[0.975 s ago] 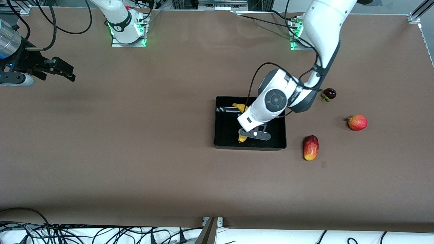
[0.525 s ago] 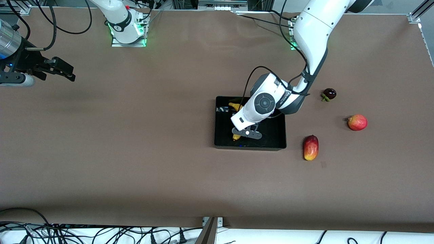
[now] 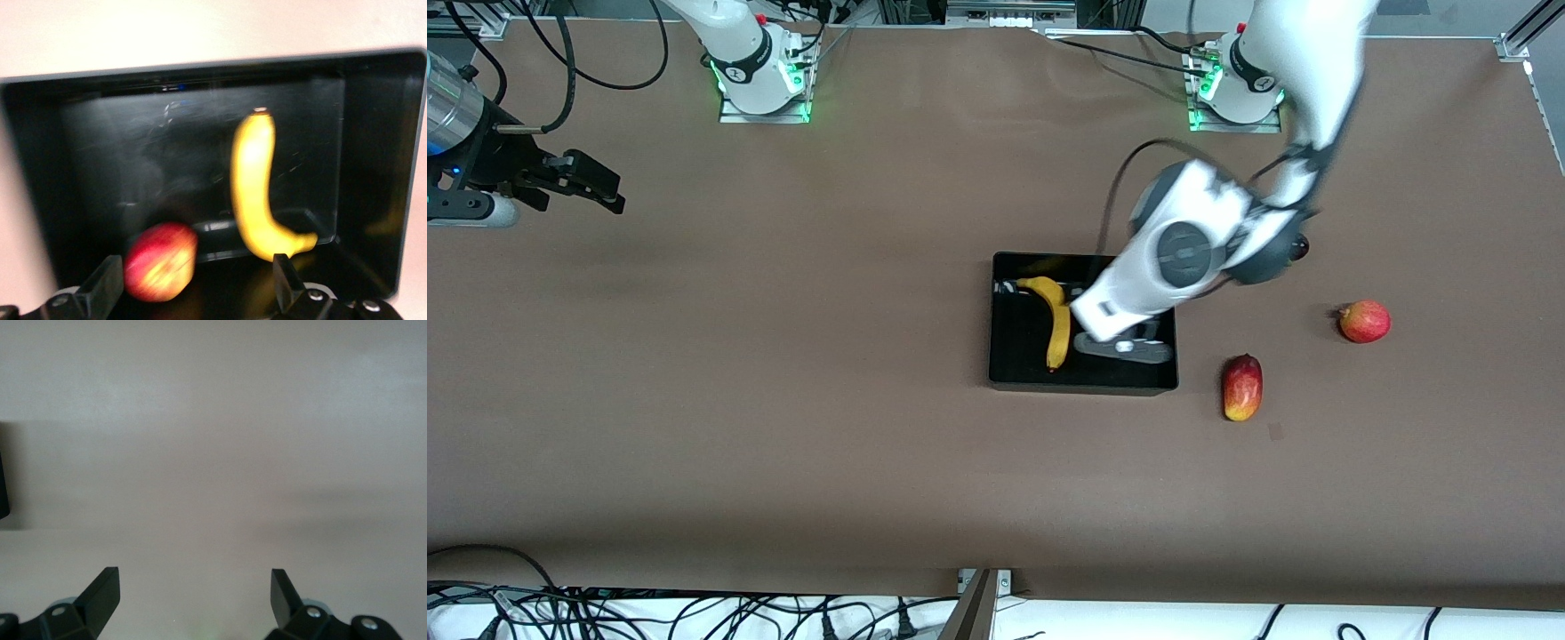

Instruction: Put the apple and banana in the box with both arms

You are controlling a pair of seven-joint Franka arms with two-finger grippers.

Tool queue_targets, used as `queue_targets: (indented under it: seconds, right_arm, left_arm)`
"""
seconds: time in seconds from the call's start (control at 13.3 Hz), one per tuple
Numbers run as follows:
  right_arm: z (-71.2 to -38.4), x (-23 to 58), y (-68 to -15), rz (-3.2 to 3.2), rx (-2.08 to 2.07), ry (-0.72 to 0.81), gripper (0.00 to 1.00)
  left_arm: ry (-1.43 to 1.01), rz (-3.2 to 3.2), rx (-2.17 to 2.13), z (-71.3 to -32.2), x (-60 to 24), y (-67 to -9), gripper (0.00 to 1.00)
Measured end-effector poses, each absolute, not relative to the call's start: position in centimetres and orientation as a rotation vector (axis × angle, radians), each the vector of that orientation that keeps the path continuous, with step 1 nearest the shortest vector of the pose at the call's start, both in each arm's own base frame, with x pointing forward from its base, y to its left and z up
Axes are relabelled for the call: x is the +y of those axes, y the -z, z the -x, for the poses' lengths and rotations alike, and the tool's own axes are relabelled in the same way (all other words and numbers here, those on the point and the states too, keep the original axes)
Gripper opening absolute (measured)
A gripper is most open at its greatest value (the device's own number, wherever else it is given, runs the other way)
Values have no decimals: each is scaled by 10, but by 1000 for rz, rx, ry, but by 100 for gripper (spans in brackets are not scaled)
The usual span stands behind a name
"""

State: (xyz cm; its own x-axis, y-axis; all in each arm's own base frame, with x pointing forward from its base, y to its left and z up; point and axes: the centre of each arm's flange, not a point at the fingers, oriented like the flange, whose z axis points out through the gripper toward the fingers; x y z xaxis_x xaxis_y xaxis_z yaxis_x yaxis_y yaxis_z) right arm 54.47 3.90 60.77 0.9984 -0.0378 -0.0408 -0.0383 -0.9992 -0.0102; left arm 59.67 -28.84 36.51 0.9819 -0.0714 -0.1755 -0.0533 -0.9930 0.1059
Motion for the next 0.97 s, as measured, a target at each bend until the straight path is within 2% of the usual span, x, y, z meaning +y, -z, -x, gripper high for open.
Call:
queue_targets:
  seconds: [0.22, 0.53, 0.67, 0.97]
  right_arm:
    - [-545, 39, -608, 3129, 59, -63, 100]
    - [-545, 39, -608, 3130, 58, -63, 100]
    - [-545, 39, -608, 3130, 58, -62, 100]
    - [-545, 39, -608, 3129, 58, -62, 100]
  left_arm:
    - [285, -3035, -53, -603, -183, -449, 100]
    - [342, -3040, -35, -590, -62, -505, 100]
    - [322, -3118, -20, -578, -36, -535, 100]
    - [304, -3171, -34, -556, -35, -602, 100]
